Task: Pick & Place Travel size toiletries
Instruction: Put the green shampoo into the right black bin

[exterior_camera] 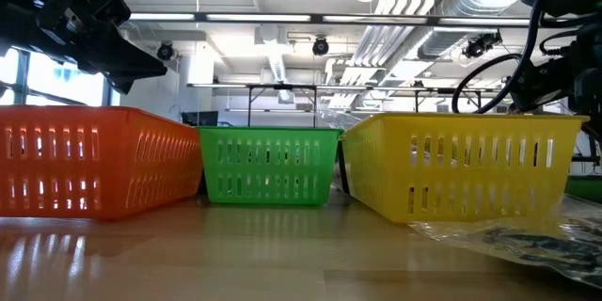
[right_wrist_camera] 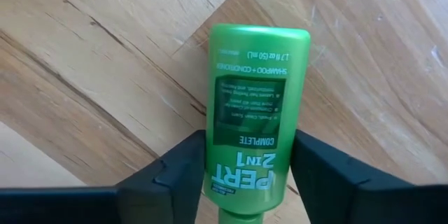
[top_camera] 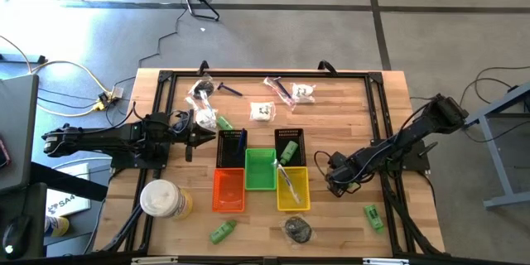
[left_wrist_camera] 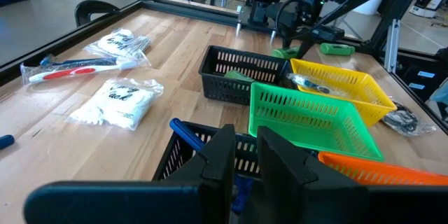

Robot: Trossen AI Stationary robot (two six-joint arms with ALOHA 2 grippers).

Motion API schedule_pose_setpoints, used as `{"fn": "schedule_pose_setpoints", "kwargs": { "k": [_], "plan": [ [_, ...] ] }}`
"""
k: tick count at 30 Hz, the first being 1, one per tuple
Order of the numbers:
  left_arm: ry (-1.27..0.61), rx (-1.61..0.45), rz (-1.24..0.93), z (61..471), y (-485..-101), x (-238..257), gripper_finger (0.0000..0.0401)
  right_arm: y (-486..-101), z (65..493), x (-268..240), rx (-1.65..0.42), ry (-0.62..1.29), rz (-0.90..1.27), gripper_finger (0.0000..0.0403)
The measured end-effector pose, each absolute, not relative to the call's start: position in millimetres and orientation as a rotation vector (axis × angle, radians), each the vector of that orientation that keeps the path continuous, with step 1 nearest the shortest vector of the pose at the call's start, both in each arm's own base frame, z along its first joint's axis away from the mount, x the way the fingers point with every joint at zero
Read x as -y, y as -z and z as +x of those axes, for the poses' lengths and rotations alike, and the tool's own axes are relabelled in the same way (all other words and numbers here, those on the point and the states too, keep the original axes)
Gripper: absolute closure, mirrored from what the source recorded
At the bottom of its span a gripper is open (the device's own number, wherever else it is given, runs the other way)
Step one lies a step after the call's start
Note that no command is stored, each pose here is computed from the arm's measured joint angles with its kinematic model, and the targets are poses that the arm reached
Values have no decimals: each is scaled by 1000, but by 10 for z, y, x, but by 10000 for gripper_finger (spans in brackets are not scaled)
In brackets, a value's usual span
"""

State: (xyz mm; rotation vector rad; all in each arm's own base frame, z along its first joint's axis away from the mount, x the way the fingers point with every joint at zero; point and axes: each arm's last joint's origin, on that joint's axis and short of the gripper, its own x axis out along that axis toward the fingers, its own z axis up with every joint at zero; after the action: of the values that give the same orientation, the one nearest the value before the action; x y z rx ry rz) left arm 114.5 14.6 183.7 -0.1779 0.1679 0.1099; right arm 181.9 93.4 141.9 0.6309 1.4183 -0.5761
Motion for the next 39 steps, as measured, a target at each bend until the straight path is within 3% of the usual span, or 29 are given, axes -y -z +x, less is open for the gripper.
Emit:
{"fn": "schedule_pose_setpoints", "kwargs": {
  "k": [26,39],
  "plan": [
    [-110,-168,-178,1145,-1837,-146,340,-1435,1857,-956,-1402,544,655,238],
    [-110,-167,-178,1145,-1838,-146,340,-1906,1965,-964,-1179,466,616,245]
  ]
}}
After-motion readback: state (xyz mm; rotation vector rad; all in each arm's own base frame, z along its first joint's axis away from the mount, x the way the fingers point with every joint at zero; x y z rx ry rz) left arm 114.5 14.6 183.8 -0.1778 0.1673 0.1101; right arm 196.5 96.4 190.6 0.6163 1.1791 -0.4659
